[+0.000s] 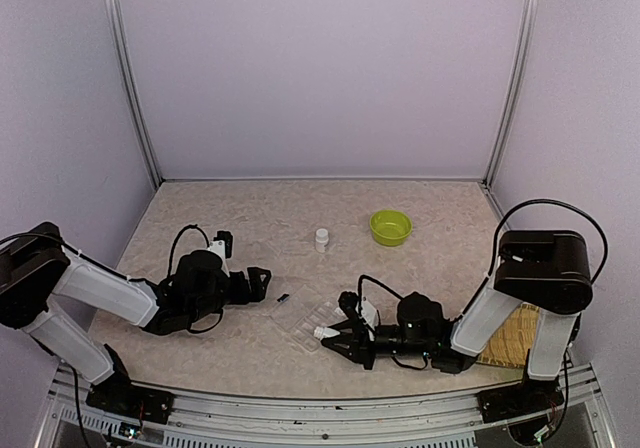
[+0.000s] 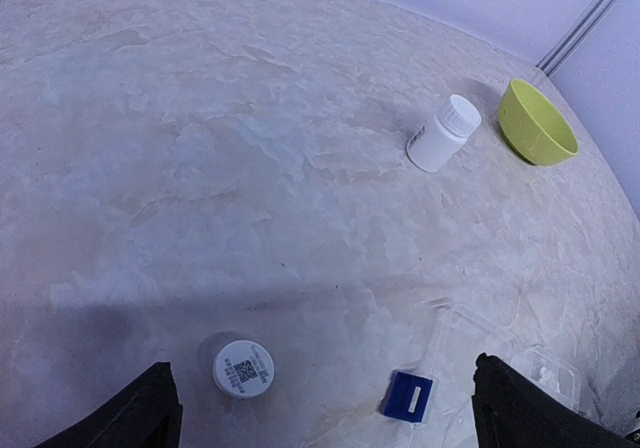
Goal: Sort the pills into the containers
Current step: Pour the pill into the compartment of the pill container.
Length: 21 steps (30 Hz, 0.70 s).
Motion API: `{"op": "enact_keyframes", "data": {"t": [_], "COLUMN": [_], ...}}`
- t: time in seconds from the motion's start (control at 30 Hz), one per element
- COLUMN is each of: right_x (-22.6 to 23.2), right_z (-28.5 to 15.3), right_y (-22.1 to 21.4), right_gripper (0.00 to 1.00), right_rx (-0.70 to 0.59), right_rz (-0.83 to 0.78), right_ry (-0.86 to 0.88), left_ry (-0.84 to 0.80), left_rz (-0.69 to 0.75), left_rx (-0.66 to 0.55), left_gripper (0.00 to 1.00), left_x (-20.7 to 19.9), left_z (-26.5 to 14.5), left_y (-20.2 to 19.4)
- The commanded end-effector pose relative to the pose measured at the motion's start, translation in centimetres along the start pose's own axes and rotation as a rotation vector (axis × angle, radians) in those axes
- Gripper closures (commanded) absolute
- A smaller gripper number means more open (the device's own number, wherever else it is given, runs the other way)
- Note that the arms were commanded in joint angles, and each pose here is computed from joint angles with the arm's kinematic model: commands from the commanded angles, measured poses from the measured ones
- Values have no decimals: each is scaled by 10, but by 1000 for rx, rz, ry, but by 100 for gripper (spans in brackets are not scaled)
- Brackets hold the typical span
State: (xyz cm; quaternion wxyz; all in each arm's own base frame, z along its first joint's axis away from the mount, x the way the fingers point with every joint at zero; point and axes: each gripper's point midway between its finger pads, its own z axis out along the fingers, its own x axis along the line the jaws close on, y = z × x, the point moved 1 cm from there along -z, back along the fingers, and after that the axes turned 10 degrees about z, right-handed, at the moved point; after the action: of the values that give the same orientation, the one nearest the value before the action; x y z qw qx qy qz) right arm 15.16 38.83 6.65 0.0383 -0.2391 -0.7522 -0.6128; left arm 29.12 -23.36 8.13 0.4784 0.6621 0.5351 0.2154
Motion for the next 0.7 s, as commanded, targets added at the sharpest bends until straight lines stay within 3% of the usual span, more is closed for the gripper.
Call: {"op": "enact_keyframes", "data": {"t": [0.0, 0.67], "right_x": [-1, -1], "right_z": [7, 13], "right_y": [-6, -15], "right_gripper": [76, 76], "right_rx": [29, 80], "right_rz": [-18, -21], "right_ry": [8, 14], "left_ry": [-13, -15], "left_rz": [-2, -12], "left_rx": [-21, -11], "left_gripper": [1, 1], "left_x": [-5, -4], "left_z": [1, 1], "left_y": [7, 2]}}
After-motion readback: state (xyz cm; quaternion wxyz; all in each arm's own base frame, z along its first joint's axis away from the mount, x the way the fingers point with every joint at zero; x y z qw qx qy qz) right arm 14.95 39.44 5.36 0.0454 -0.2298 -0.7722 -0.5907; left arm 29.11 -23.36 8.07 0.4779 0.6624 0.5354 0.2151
